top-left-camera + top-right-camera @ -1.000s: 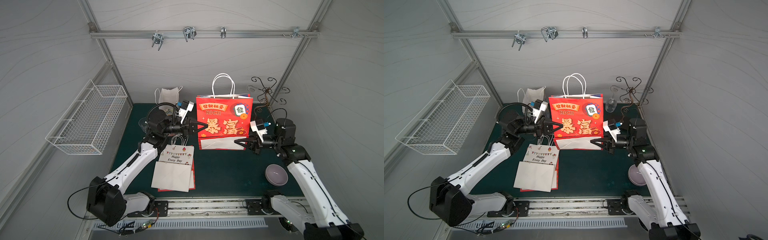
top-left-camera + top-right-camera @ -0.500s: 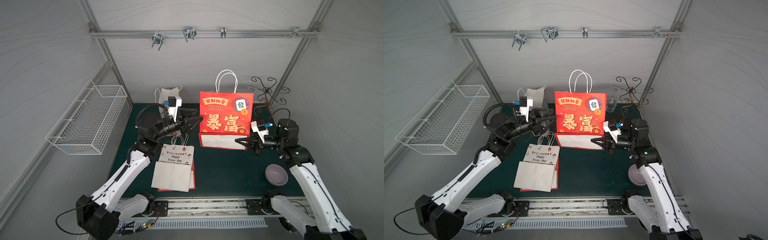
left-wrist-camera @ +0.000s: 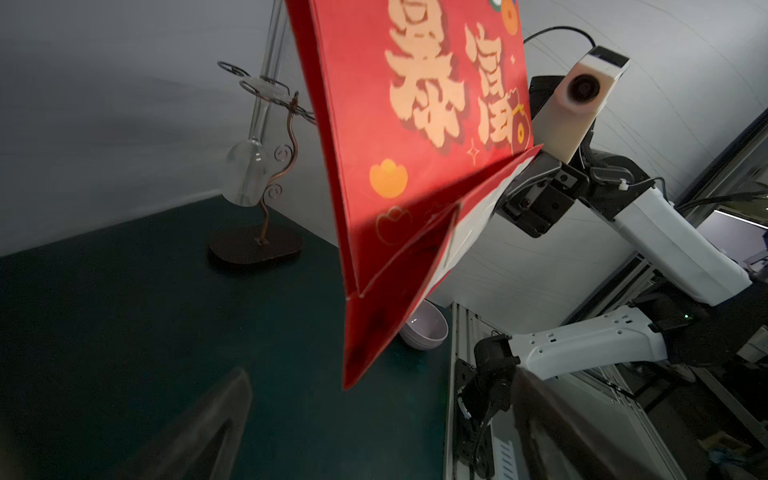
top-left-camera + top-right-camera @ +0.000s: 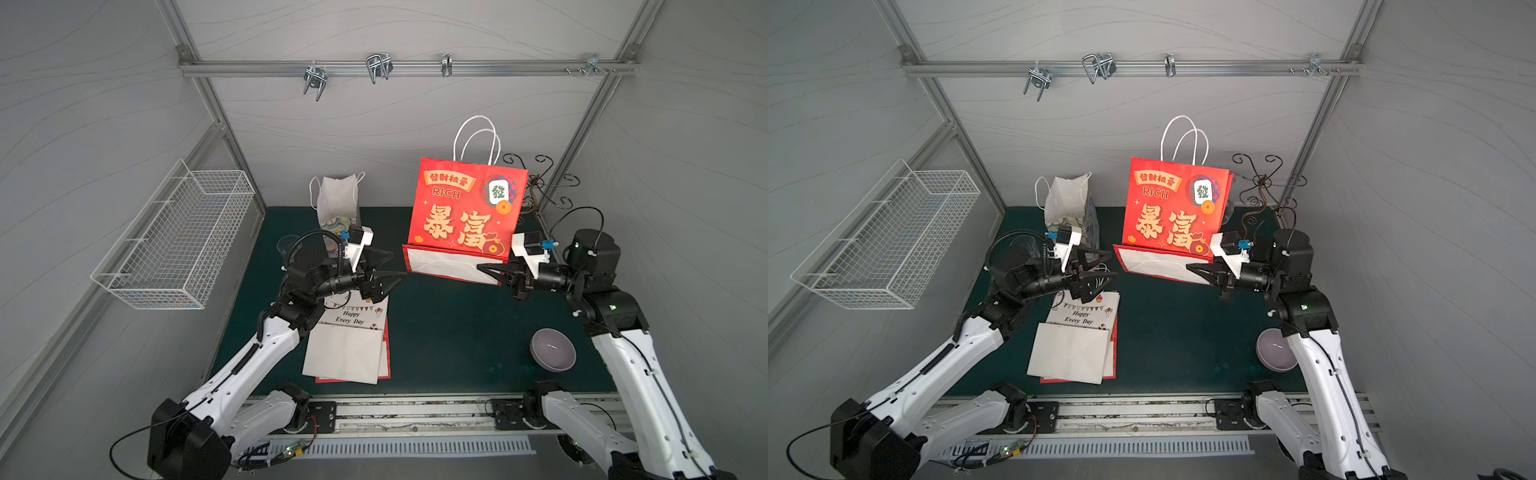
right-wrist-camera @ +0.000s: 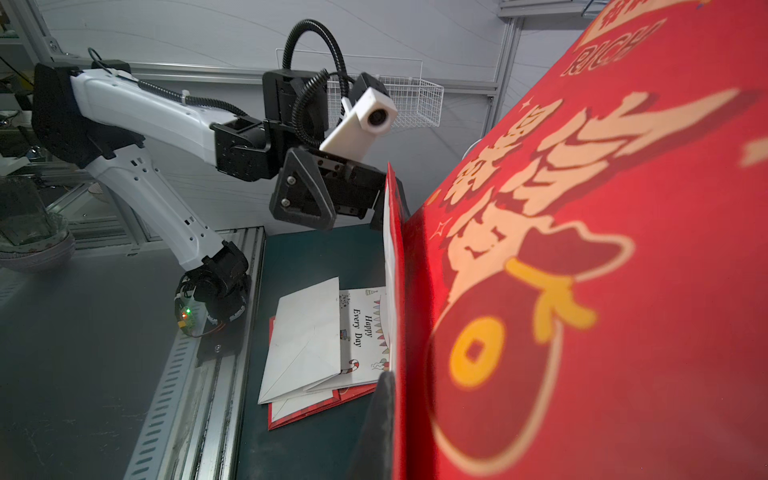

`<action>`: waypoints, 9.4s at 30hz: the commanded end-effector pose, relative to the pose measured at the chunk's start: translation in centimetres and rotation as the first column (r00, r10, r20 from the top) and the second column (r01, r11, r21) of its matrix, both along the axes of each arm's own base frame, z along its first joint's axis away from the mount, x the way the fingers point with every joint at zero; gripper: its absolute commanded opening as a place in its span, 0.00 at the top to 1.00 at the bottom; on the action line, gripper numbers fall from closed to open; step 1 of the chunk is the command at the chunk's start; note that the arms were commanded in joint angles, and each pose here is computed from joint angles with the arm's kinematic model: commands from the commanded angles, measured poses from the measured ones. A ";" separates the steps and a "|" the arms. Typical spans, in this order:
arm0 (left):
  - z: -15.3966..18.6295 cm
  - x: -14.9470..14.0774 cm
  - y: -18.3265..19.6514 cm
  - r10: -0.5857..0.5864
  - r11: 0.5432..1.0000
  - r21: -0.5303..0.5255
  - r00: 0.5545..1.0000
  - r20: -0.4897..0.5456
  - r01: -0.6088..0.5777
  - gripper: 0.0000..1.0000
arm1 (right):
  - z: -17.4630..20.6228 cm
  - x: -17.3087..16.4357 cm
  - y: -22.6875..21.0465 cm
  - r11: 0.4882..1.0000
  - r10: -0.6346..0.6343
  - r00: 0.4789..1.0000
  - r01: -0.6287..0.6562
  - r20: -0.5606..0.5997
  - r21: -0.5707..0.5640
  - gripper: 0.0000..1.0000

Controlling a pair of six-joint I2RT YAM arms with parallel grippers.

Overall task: Put away the paper bag
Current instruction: Press the paper bag at the center of the board, then place the paper bag at the center of the board.

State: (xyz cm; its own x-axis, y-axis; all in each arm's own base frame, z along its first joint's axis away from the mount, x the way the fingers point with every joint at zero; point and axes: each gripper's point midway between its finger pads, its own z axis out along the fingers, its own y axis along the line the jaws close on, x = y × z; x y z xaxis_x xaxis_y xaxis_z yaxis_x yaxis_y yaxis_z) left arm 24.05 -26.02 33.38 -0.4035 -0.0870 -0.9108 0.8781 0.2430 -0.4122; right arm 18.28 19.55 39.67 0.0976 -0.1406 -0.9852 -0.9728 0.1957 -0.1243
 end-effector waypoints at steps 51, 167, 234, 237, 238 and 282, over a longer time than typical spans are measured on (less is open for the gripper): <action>4.7 -2.0 -2.5 -0.195 0.975 -0.082 0.970 0.146 0.209 1.00 | 0.3 -1.1 1.1 0.990 0.131 0.982 -0.121 -0.136 0.074 0.86; 6.9 -2.9 -2.0 -0.120 0.978 -0.135 0.962 0.246 0.157 0.64 | -3.8 -1.4 1.4 0.989 0.139 0.976 -0.130 -0.170 0.064 1.00; 20.4 -3.4 2.7 0.187 0.843 -0.536 0.909 0.372 0.046 1.00 | -6.6 -2.5 0.9 0.982 0.186 0.913 -0.179 -0.362 0.054 1.00; 19.8 -2.3 3.1 0.238 0.837 -0.546 0.918 0.316 -0.029 0.45 | -6.7 -2.3 1.0 0.985 0.172 0.904 -0.166 -0.391 0.051 1.00; 19.3 -1.4 3.4 0.274 0.835 -0.543 0.921 0.276 -0.085 0.14 | -7.0 -1.9 1.0 0.989 0.143 0.900 -0.140 -0.413 0.036 1.00; 5.0 -6.2 24.9 0.939 0.282 0.072 0.260 -0.223 -0.957 0.00 | -30.8 -6.0 25.6 0.952 -0.259 0.434 -0.037 -0.863 -0.304 1.00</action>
